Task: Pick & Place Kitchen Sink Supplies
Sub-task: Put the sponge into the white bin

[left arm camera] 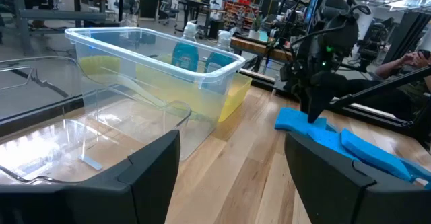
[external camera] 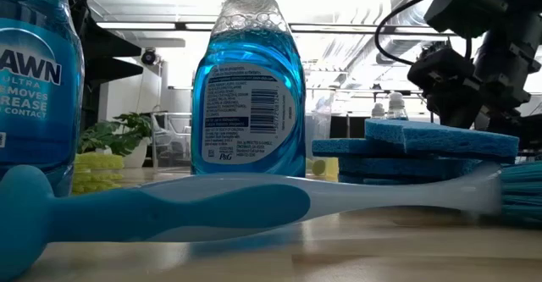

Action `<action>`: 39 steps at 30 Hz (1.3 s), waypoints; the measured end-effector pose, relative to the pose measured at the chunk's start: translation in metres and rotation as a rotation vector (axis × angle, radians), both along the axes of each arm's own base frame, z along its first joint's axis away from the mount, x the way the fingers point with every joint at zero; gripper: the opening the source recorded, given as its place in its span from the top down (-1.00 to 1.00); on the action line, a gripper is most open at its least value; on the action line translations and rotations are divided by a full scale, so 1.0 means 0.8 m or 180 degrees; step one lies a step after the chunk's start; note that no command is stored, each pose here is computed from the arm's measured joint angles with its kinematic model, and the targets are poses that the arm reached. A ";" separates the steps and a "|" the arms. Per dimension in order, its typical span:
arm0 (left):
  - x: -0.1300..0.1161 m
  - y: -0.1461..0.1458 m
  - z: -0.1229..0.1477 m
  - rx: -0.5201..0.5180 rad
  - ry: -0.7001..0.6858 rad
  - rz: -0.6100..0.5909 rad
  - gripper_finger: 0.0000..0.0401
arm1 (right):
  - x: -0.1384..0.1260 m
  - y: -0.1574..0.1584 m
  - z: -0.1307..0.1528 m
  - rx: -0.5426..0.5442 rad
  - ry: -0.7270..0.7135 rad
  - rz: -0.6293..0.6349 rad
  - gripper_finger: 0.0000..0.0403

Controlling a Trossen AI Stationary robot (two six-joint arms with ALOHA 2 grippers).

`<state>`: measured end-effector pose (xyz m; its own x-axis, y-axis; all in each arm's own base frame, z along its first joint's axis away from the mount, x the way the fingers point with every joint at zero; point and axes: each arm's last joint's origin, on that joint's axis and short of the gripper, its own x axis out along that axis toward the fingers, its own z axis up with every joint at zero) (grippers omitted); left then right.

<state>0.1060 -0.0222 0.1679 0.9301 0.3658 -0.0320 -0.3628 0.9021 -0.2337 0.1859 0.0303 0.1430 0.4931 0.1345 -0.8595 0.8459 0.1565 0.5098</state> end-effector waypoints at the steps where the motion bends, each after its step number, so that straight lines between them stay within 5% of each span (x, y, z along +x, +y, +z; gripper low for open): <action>1: 0.000 0.000 0.000 0.0001 0.0001 0.0000 -0.31 | 0.001 0.000 -0.001 0.0000 0.0001 0.0000 -0.10; 10: 0.000 0.000 0.000 0.0002 0.0002 0.0000 -0.31 | 0.005 0.000 -0.007 -0.0046 0.0020 0.0007 -0.04; 25: 0.000 0.000 0.000 0.0001 0.0001 0.0001 -0.31 | 0.006 0.000 -0.006 -0.0184 -0.0025 0.0128 0.56; 39: 0.000 0.000 0.000 0.0000 0.0001 0.0001 -0.31 | 0.006 0.002 -0.005 -0.0049 -0.0035 0.0287 0.89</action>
